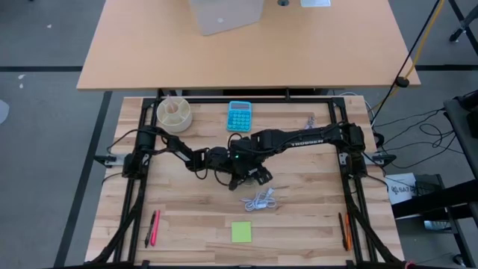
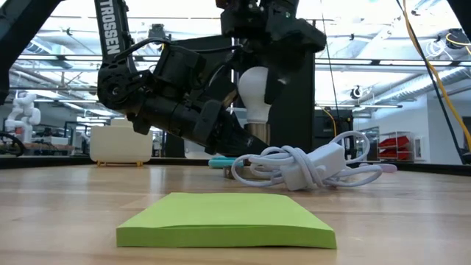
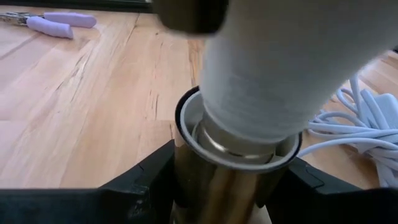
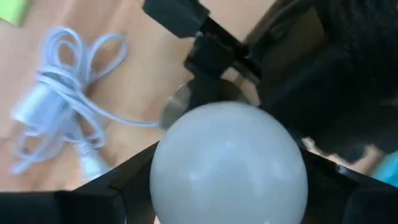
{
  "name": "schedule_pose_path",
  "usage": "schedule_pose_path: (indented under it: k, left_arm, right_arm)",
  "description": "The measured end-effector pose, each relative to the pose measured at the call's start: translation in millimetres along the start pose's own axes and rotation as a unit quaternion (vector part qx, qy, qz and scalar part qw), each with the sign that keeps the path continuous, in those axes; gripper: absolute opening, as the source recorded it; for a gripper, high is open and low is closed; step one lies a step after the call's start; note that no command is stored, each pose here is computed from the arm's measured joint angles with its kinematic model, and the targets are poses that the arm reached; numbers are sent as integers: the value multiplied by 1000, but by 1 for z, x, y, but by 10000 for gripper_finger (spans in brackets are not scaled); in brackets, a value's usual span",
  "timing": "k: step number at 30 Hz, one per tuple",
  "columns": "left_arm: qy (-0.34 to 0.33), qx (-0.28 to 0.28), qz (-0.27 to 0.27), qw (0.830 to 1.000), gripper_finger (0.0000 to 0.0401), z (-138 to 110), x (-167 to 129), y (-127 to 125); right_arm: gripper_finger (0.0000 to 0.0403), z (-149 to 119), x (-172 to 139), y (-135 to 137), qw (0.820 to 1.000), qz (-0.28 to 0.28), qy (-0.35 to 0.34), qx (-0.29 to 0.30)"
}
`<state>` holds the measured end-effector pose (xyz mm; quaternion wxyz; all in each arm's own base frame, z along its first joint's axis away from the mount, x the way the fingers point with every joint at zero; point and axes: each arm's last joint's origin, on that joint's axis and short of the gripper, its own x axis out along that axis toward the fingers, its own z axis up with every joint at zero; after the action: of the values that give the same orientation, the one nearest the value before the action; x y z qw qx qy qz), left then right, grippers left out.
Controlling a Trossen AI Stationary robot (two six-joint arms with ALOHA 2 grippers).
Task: Screw lightbulb
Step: Remove the lightbulb from the lamp
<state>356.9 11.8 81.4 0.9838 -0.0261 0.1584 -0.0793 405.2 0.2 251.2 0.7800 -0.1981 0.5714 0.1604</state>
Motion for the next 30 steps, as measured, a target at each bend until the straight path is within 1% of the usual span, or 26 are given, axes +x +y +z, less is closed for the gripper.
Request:
schedule_pose_path:
  k: [2, 5, 10, 13, 15, 19, 22, 25, 30]
  left_arm:
    - [-1, -5, -1, 1000, 197, 0, 0, 0]
    - [0, -6, -1, 1000, 197, 0, 0, 0]
    - [0, -5, -3, 1000, 197, 0, 0, 1]
    - [0, -2, -4, 1000, 197, 0, 0, 1]
    - [0, -1, -8, 1000, 197, 0, 0, 0]
    - [0, -1, -9, 1000, 197, 0, 0, 0]
    - [0, -1, -9, 1000, 197, 0, 0, 0]
    - [0, -1, -9, 1000, 197, 0, 0, 0]
    - [0, -2, -7, 1000, 197, 0, 0, 0]
  right_arm:
    - [288, 3, 1, 0, 1000, -19, -1, -15]
    - [314, 4, 1, 1, 1000, -18, -5, 6]
    - [351, 6, 0, 4, 997, -16, -11, 71]
    - [361, 7, -3, 6, 994, -22, -15, 107]
    - [364, 8, -9, 6, 988, -30, -25, 147]
    - [365, 7, -15, 6, 969, -38, -31, 244]
    - [365, 5, -15, 7, 948, -29, -27, 316]
    - [365, 7, -14, 10, 929, -14, -28, 368]
    - [365, 8, -12, 12, 892, -11, -25, 452]
